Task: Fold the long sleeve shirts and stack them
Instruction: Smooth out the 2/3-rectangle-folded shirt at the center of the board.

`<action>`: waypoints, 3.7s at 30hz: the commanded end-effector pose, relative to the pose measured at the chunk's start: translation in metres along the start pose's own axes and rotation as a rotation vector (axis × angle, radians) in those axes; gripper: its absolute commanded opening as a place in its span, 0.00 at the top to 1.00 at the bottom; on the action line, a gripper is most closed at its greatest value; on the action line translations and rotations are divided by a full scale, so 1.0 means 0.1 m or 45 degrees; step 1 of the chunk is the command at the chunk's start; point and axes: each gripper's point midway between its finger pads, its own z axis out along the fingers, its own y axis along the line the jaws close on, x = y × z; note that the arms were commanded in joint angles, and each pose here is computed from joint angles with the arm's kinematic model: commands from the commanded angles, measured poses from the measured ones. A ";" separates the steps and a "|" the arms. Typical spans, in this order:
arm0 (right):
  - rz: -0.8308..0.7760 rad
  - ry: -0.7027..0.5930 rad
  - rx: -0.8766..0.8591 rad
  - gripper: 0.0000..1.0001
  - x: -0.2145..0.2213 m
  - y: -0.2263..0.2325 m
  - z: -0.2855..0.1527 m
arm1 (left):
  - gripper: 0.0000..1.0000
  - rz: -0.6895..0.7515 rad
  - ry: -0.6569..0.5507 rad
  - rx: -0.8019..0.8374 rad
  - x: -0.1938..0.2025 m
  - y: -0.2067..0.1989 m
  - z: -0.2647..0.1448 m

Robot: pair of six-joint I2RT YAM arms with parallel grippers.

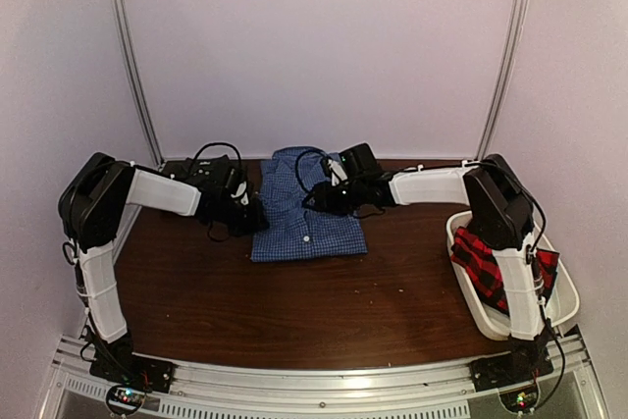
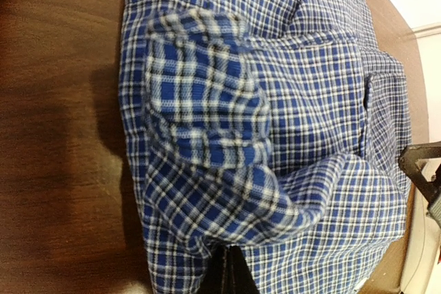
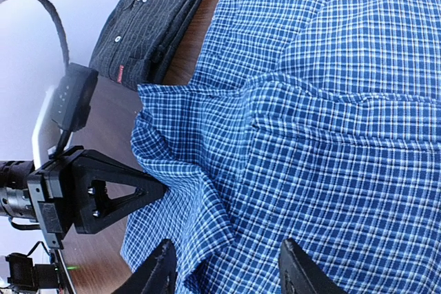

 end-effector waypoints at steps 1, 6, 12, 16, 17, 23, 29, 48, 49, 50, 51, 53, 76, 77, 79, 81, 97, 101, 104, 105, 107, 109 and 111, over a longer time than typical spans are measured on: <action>-0.023 -0.045 -0.097 0.48 -0.09 0.28 -0.11 | 0.98 0.018 -0.021 0.006 -0.09 -0.02 -0.01; 0.005 0.015 -0.146 0.47 0.07 0.36 -0.04 | 0.99 0.021 -0.023 0.005 -0.09 -0.02 -0.01; 0.060 0.028 -0.242 0.46 0.11 0.43 0.02 | 0.99 0.024 -0.026 0.007 -0.09 -0.02 -0.03; 0.087 0.049 -0.290 0.46 0.13 0.47 0.10 | 0.99 0.022 -0.025 0.007 -0.09 -0.02 -0.03; 0.096 0.054 -0.302 0.46 0.13 0.48 0.12 | 0.99 0.023 -0.026 0.008 -0.09 -0.03 -0.03; 0.143 0.073 -0.303 0.45 0.17 0.44 0.20 | 0.99 0.027 -0.032 0.006 -0.10 -0.04 -0.06; 0.136 0.069 -0.315 0.46 0.18 0.52 0.20 | 0.99 0.028 -0.033 0.006 -0.11 -0.03 -0.06; 0.088 0.013 -0.370 0.71 -0.20 0.65 0.43 | 1.00 0.045 -0.040 0.013 -0.13 -0.08 -0.14; 0.078 0.011 -0.368 0.72 -0.22 0.63 0.44 | 1.00 0.047 -0.039 0.011 -0.13 -0.08 -0.15; 0.070 0.007 -0.365 0.72 -0.23 0.62 0.45 | 1.00 0.049 -0.041 0.011 -0.13 -0.08 -0.16; 0.059 0.003 -0.362 0.73 -0.25 0.62 0.45 | 1.00 0.052 -0.039 0.010 -0.12 -0.08 -0.16; 0.030 -0.004 -0.352 0.74 -0.27 0.61 0.45 | 1.00 0.055 -0.040 0.002 -0.12 -0.07 -0.18; -0.477 -0.221 -0.127 0.97 -0.56 1.00 -0.21 | 1.00 0.054 -0.036 -0.018 -0.11 -0.03 -0.17; -0.488 -0.221 -0.123 0.97 -0.54 1.01 -0.21 | 1.00 0.054 -0.034 -0.018 -0.11 -0.03 -0.17; -0.495 -0.211 -0.097 0.97 -0.51 0.95 -0.19 | 1.00 0.054 -0.035 -0.019 -0.12 -0.03 -0.17; -0.502 -0.189 -0.058 0.97 -0.46 0.86 -0.15 | 1.00 0.054 -0.032 -0.018 -0.11 -0.03 -0.17; -0.265 -0.108 0.331 0.38 -0.54 -0.16 -0.07 | 0.99 0.067 -0.061 -0.031 -0.18 -0.07 -0.28; -0.266 -0.141 0.347 0.31 -0.60 -0.12 -0.22 | 0.96 0.089 -0.095 0.011 -0.27 -0.23 -0.40; -0.254 -0.138 0.314 0.32 -0.55 -0.10 -0.25 | 0.95 0.125 -0.123 0.063 -0.36 -0.43 -0.46; -0.251 -0.126 0.293 0.34 -0.51 -0.09 -0.24 | 0.94 0.134 -0.127 0.084 -0.38 -0.50 -0.46; -0.245 -0.108 0.262 0.39 -0.44 -0.08 -0.21 | 0.93 0.149 -0.126 0.120 -0.40 -0.60 -0.42; -0.230 -0.091 0.244 0.46 -0.38 -0.12 -0.19 | 0.94 0.149 -0.109 0.134 -0.41 -0.63 -0.34; -0.211 -0.077 0.224 0.53 -0.35 -0.16 -0.16 | 0.94 0.146 -0.102 0.133 -0.42 -0.62 -0.23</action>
